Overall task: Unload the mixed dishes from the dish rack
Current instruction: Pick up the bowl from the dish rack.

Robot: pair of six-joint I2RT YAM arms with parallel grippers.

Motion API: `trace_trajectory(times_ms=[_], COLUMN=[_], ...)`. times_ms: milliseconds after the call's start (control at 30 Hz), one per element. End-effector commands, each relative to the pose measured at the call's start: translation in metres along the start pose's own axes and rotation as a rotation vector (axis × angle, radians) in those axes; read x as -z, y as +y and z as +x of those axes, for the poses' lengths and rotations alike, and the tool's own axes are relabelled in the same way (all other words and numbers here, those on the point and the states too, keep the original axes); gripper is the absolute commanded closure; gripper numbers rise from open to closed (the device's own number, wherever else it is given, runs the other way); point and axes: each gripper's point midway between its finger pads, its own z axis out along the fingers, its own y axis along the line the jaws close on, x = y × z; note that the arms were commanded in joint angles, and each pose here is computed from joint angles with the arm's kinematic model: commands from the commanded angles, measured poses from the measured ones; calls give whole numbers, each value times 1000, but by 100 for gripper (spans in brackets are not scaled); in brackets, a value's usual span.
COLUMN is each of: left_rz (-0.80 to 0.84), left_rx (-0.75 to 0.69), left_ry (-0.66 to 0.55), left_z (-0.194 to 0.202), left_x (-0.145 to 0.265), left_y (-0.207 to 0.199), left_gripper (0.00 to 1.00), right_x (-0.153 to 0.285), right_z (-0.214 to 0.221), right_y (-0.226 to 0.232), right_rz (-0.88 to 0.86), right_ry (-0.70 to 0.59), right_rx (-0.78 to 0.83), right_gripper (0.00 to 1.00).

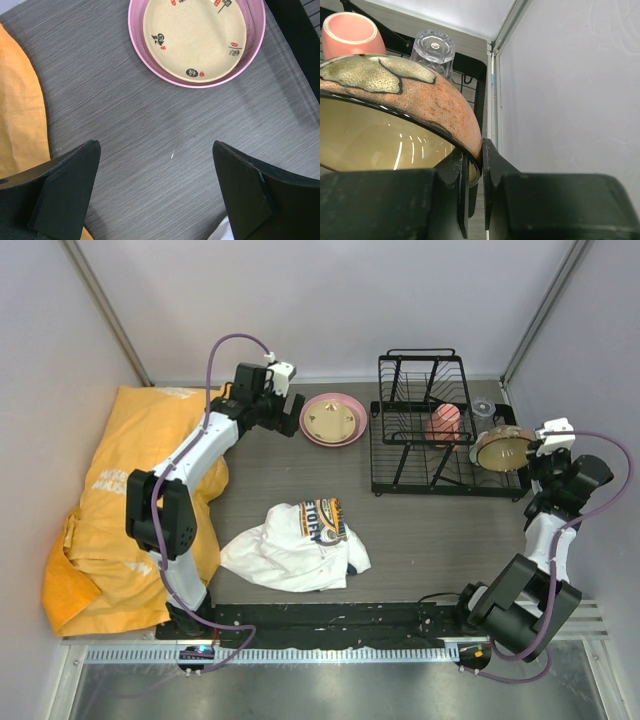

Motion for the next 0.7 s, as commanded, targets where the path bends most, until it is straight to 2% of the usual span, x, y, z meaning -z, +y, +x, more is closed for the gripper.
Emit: trace_trajectory(times_ms=[0,300,667], left_rz=[15,34,42], left_rx=[-11,-1,2], left_ry=[-108,-111,-127], left_z=[-37,-38,-43], left_x=[28,32,44], left_y=[-4,-8,-11], left_gripper=[0,0,0], right_x=[15,32,53], right_z=[-87,-115,-163], right_y=[-38,-43,-56], right_rz=[98,104,165], right_ry=[-164,-141,-191], right_rx=[131,150,184], right_gripper=[99,99,99])
